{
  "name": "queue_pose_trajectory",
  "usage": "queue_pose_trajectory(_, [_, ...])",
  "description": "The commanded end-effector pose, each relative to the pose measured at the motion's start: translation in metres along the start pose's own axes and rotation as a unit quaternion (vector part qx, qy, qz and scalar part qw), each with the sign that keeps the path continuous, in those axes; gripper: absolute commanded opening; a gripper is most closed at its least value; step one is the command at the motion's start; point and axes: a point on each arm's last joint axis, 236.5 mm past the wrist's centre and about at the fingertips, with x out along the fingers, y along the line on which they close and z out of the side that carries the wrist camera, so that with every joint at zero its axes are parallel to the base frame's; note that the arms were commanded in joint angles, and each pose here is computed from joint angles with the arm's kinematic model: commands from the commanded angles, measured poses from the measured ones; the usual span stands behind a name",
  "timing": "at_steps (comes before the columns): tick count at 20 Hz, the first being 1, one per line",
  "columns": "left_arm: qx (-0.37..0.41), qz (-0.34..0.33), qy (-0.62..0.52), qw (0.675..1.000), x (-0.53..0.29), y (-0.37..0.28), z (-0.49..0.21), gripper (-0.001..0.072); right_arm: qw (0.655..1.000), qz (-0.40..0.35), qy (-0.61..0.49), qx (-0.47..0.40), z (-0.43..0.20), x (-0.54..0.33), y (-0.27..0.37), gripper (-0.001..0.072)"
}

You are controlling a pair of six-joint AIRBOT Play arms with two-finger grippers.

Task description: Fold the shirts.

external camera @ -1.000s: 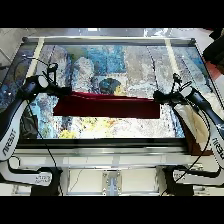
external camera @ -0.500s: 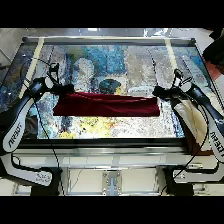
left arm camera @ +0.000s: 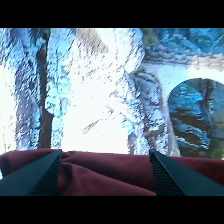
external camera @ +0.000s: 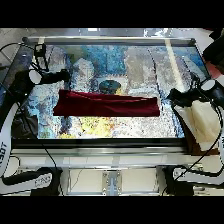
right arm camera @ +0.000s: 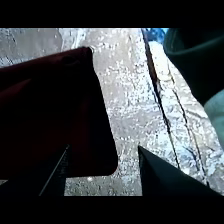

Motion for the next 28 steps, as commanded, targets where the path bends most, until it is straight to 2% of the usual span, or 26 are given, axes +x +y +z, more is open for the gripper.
queue_pose_trajectory(1, [0.014, -0.015, -0.011, 1.0, -0.01, -0.021, 0.006, 0.0622, 0.993, 0.085, 0.047, 0.068, -0.023, 0.021, -0.009, 0.0482])
queue_pose_trajectory(4, [0.023, -0.025, -0.009, 0.999, -0.009, -0.034, 0.003, 0.0622, 0.979, 0.186, 0.038, 0.077, -0.008, 0.034, 0.009, 0.0484])
queue_pose_trajectory(5, [0.025, -0.028, -0.008, 0.999, -0.009, -0.038, 0.003, 0.0622, 0.976, 0.197, 0.031, 0.084, -0.002, 0.041, 0.01, 0.0491])
queue_pose_trajectory(8, [0.029, -0.033, -0.007, 0.999, -0.009, -0.044, 0.001, 0.0622, 0.974, 0.199, 0.054, 0.09, -0.006, 0.066, 0.009, 0.0525])
queue_pose_trajectory(13, [0.031, -0.035, -0.006, 0.999, -0.009, -0.047, 0.001, 0.0616, 0.977, 0.188, 0.073, 0.068, -0.016, 0.093, 0.025, 0.0523])
queue_pose_trajectory(16, [0.031, -0.035, -0.005, 0.999, -0.007, -0.047, -0.001, 0.0616, 0.977, 0.19, 0.09, 0.042, -0.029, 0.1, 0.046, 0.0478])
queue_pose_trajectory(17, [0.029, -0.036, -0.002, 0.999, -0.006, -0.047, -0.002, 0.0616, 0.976, 0.192, 0.095, 0.036, -0.033, 0.102, 0.052, 0.0442])
queue_pose_trajectory(18, [0.029, -0.035, 0.002, 0.999, -0.002, -0.046, -0.005, 0.0615, 0.975, 0.196, 0.1, 0.029, -0.035, 0.102, 0.059, 0.0312])
queue_pose_trajectory(19, [0.025, -0.037, 0.009, 0.999, 0.002, -0.046, -0.009, 0.0594, 0.973, 0.203, 0.107, 0.02, -0.037, 0.099, 0.067, 0.01])
queue_pose_trajectory(20, [0.015, -0.042, 0.018, 0.999, 0.008, -0.048, -0.014, 0.0452, 0.97, 0.215, 0.116, 0.006, -0.038, 0.092, 0.077, 0.0013])
queue_pose_trajectory(21, [0.0, -0.052, 0.028, 0.998, 0.014, -0.053, -0.02, 0.0205, 0.964, 0.234, 0.126, -0.009, -0.038, 0.08, 0.091, 0.0014])
queue_pose_trajectory(22, [-0.025, -0.068, 0.039, 0.997, 0.021, -0.06, -0.027, 0.0023, 0.96, 0.249, 0.125, -0.023, -0.034, 0.066, 0.102, 0.0014])
queue_pose_trajectory(25, [-0.048, -0.099, 0.088, 0.99, 0.047, -0.088, -0.06, 0.0012, 0.956, 0.27, 0.095, -0.06, -0.016, 0.015, 0.133, 0.0013])
queue_pose_trajectory(28, [0.003, -0.131, 0.165, 0.977, 0.07, -0.141, -0.124, 0.0012, 0.952, 0.284, 0.065, -0.09, -0.008, -0.042, 0.163, 0.0013])
